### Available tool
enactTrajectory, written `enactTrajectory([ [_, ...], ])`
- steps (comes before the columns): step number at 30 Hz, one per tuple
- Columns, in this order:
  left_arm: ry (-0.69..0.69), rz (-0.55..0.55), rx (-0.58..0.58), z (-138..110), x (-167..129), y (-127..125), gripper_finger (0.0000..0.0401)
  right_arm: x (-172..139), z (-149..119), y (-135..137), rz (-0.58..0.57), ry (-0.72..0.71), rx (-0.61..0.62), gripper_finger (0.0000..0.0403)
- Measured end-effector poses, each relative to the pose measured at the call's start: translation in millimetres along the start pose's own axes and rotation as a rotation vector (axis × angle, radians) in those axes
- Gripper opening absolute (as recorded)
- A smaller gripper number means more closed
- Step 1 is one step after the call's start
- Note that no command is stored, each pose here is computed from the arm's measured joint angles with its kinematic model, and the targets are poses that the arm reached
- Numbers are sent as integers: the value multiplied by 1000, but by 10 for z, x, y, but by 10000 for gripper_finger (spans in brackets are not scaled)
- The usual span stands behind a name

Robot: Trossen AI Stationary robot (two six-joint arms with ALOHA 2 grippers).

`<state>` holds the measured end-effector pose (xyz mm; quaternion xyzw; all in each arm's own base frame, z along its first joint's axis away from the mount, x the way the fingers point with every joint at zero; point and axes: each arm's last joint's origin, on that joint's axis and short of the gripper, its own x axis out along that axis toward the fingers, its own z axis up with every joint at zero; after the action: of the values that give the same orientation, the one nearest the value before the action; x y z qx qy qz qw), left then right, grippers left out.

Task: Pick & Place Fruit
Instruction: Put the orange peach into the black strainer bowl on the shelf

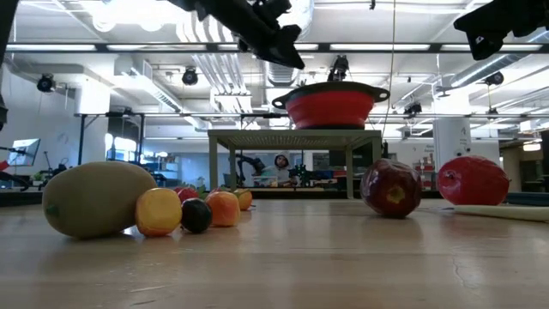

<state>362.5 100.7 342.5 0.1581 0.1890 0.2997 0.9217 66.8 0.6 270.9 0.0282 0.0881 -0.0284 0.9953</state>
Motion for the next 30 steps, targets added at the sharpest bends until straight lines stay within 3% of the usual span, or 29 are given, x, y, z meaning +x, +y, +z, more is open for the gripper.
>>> enactTrajectory([
  [8,93,-64,16,39,-368,43,204,0,0,0,0,0,0,8],
  [18,256,-125,-152,-5,-851,86,204,0,1,0,0,0,0,8],
  [30,573,-170,-93,-269,-1198,20,204,0,0,0,0,1,0,8],
])
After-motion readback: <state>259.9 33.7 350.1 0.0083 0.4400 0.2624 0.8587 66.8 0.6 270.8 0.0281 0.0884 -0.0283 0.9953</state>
